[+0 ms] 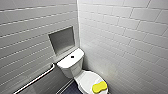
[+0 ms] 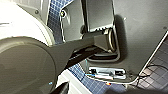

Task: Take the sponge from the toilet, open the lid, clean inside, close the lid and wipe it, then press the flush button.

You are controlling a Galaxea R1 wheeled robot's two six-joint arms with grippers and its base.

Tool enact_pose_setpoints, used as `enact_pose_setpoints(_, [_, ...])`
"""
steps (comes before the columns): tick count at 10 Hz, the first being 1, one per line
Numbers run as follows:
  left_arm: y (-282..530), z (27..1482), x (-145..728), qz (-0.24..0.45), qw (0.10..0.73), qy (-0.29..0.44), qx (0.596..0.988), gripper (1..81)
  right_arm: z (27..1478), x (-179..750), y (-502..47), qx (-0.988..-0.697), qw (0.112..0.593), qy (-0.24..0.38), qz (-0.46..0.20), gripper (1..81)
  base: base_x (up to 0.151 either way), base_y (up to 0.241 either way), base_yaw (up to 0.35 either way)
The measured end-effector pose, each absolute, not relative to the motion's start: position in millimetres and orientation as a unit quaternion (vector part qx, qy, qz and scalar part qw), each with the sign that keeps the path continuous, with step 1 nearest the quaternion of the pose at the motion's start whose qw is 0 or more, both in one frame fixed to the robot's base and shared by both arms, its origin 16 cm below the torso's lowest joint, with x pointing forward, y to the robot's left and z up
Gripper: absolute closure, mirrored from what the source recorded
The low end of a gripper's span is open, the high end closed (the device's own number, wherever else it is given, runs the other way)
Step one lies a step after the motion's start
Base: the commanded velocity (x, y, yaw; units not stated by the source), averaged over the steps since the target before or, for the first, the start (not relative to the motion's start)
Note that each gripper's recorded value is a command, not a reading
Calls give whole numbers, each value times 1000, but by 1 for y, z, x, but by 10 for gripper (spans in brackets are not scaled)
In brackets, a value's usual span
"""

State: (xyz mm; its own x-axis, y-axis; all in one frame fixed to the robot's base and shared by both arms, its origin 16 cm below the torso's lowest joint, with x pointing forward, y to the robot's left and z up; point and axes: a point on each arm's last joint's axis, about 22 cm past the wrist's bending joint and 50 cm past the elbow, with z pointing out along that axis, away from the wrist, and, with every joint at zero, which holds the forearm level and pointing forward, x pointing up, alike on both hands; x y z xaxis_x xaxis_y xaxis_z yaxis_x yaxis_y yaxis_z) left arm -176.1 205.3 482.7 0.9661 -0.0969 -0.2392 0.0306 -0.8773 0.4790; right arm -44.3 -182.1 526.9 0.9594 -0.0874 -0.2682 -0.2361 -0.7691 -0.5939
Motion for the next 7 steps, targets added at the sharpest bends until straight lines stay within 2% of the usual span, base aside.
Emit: enact_pose_setpoints(7, [189,488,-211,-199,242,-4,950,10,533,134,-219,-925,343,138,83,10,0,0,0])
